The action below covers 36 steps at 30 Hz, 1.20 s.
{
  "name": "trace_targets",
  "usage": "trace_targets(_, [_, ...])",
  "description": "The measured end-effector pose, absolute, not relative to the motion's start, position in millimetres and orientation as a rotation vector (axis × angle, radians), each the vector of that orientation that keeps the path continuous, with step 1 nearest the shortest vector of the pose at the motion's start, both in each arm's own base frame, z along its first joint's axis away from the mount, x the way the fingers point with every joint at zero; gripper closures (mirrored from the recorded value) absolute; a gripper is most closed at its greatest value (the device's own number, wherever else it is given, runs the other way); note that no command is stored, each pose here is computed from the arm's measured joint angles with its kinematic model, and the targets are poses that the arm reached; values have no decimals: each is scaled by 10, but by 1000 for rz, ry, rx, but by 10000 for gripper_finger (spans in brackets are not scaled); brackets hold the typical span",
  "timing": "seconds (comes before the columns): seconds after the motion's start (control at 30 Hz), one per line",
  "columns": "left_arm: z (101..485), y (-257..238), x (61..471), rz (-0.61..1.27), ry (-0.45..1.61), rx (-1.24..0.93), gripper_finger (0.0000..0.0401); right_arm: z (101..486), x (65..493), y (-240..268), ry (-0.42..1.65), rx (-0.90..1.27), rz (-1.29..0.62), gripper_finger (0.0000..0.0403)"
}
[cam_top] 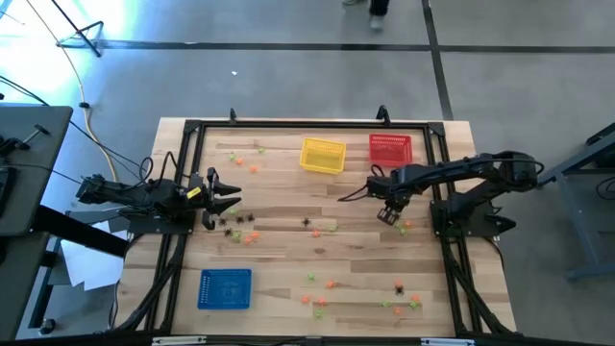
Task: Sort Halloween decoration
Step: Put the black spider toy into the red bin
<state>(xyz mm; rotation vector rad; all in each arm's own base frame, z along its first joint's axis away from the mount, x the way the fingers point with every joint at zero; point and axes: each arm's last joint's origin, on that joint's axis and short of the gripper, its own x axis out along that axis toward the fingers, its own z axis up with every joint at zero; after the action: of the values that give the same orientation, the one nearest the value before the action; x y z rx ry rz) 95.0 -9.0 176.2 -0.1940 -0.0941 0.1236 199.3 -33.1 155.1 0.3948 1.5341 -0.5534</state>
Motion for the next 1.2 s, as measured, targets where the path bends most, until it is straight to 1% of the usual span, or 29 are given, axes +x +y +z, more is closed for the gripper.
trace_targets(0.17, [1762, -90, 950, 123, -94, -194, 272, 1696, 1944, -324, 1453, 423, -562, 402])
trace_targets(0.3, [1763, -90, 950, 123, -94, -194, 272, 1713, 1921, -320, 1459, 432, -573, 403])
trace_targets(0.77, [1763, -90, 950, 123, -94, -194, 272, 1436, 1749, -293, 1504, 455, -605, 402])
trace_targets(1.07, [1763, -90, 950, 123, -94, -194, 272, 1427, 1727, -294, 1521, 435, -612, 402])
trace_targets(1.13, [1763, -90, 950, 124, -94, -194, 272, 1429, 1748, -294, 1501, 446, -599, 395])
trace_targets(1.2, [1762, -90, 950, 123, -94, -194, 272, 1445, 1786, -291, 1475, 461, -578, 380])
